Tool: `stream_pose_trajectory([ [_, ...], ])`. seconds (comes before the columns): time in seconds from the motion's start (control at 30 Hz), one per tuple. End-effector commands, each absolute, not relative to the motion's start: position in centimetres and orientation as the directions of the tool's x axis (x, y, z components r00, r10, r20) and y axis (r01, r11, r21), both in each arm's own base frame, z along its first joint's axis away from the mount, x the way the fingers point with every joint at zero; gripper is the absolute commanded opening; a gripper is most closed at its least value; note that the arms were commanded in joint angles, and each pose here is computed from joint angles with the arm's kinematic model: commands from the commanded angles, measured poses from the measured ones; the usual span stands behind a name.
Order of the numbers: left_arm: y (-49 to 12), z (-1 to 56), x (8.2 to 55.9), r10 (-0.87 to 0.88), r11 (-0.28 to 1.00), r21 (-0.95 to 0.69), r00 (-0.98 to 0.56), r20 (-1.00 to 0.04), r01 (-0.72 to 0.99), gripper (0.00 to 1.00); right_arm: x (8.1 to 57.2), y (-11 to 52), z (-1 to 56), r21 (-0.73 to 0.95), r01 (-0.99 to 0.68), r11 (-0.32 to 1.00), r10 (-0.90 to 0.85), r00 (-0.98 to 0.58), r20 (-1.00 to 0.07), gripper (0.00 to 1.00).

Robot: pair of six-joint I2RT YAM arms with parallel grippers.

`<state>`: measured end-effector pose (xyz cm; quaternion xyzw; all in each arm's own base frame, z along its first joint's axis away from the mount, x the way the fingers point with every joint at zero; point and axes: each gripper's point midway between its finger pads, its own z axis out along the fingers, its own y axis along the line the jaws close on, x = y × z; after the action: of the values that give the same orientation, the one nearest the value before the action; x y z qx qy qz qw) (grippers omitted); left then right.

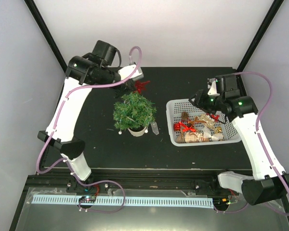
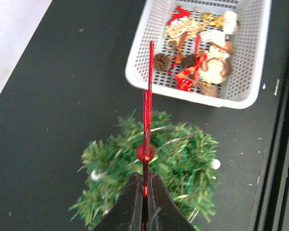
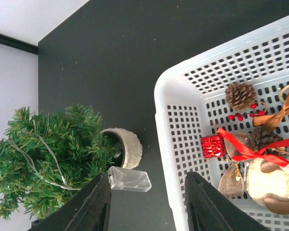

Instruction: Decorate the small christmas tree

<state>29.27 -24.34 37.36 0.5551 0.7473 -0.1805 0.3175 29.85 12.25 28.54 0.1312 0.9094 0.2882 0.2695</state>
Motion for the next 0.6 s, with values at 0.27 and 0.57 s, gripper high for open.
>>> stream_pose_trajectory([
  [0.27,-18.7,40.1,29.4,0.553,0.49,-0.056,-0.36,-0.751,0.87,0.02,30.3,14.0,29.7,0.608,0.004,0.794,0.343,-0.829,-0.442,0.44],
  [0.57,-18.7,39.6,28.6,0.551,0.479,-0.085,-0.375,-0.745,0.873,0.02,30.2,14.4,28.2,0.615,0.008,0.789,0.334,-0.845,-0.417,0.44],
])
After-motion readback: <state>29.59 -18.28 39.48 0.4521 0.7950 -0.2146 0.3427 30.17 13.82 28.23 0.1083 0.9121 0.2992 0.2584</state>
